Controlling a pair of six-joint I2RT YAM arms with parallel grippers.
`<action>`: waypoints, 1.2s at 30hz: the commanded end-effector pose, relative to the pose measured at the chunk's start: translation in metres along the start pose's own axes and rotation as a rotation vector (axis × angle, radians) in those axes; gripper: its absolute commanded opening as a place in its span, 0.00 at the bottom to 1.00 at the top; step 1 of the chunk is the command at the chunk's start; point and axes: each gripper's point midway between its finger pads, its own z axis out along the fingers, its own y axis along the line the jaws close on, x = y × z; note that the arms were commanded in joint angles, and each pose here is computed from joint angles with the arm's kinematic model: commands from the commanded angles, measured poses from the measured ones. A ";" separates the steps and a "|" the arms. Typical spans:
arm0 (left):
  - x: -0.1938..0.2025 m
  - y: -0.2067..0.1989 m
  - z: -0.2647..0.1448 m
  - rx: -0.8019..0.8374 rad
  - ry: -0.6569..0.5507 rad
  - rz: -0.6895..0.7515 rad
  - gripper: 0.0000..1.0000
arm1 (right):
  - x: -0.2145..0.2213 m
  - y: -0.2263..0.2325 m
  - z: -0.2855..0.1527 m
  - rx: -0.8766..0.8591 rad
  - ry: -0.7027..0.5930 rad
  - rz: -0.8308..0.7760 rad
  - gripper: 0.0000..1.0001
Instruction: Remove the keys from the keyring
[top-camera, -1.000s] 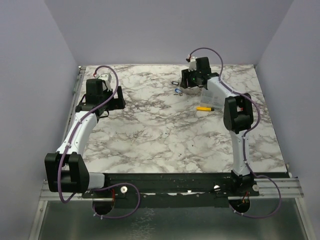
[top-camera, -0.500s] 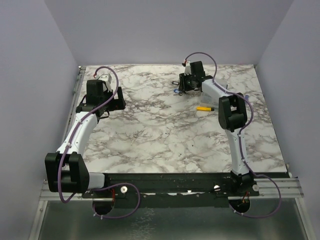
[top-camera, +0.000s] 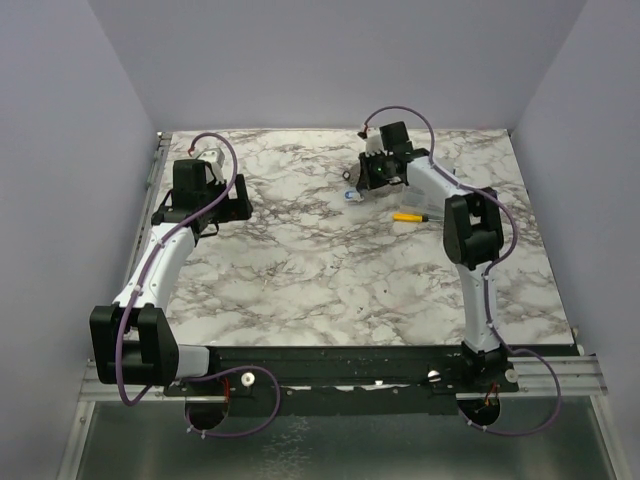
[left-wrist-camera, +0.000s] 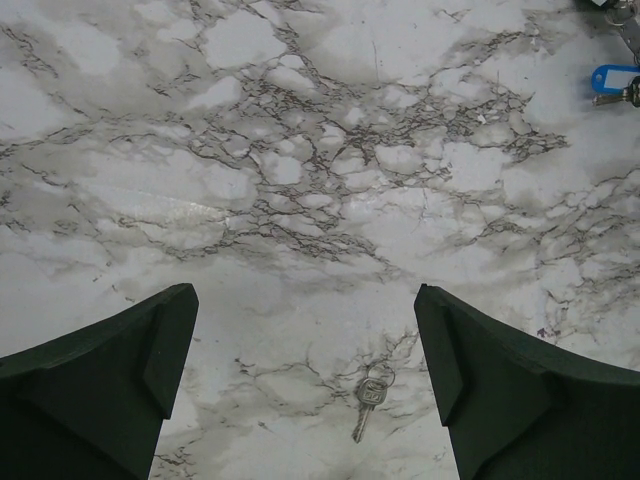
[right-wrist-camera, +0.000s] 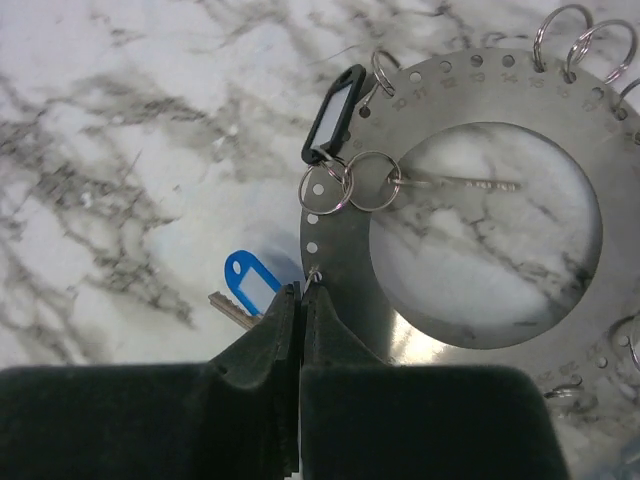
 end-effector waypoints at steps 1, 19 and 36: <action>-0.002 -0.014 -0.004 0.101 0.030 0.037 0.99 | -0.001 0.066 -0.046 -0.207 0.013 -0.174 0.01; 0.043 -0.069 0.035 0.635 0.205 -0.517 0.99 | 0.077 0.178 -0.099 -0.285 -0.023 -0.677 0.01; 0.128 -0.123 0.091 0.671 0.432 -0.676 0.83 | 0.103 0.236 -0.097 -0.379 -0.023 -0.717 0.01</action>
